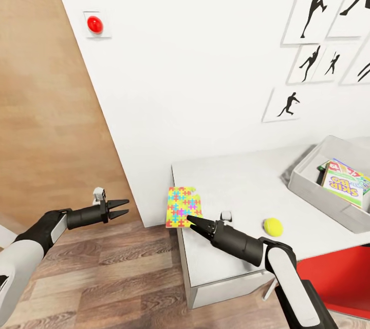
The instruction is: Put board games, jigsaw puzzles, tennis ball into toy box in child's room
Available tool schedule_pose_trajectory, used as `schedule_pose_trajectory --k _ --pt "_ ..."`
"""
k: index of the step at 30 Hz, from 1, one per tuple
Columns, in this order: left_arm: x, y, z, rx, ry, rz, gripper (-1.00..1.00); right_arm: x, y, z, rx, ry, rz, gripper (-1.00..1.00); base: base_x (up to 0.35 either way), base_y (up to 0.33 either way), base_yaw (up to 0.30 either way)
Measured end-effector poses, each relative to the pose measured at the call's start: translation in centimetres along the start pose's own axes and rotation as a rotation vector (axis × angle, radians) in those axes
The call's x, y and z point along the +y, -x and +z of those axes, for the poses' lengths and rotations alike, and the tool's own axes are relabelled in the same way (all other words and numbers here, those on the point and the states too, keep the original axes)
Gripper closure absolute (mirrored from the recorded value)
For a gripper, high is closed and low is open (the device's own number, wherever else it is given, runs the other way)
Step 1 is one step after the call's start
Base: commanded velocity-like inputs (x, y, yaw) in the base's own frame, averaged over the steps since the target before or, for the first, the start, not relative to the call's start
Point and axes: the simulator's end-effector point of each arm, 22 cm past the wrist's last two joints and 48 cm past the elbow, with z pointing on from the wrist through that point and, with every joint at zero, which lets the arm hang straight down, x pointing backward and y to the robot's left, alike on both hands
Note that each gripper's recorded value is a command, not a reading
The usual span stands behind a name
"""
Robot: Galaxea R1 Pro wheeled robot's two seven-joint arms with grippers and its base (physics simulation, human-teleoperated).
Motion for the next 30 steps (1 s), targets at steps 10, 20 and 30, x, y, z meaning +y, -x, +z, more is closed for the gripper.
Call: schedule_pose_trajectory --k 10,20,30 --pt "0.9 -0.1 0.3 0.001 -0.001 0.001 -1.0 -1.5 0.4 -1.4 0.013 -0.015 0.024 -1.0 0.0 0.0 0.0" --pt "1.9 -0.3 0.6 0.0 -0.001 0.001 -1.0 -2.5 0.4 -1.4 0.009 -0.013 0.028 -1.0 0.0 0.0 0.0" --pt "3.1 -0.5 0.9 0.001 -0.002 0.001 -1.0 -3.5 0.0 -1.0 0.011 -0.005 0.031 -1.0 0.0 0.0 0.0"
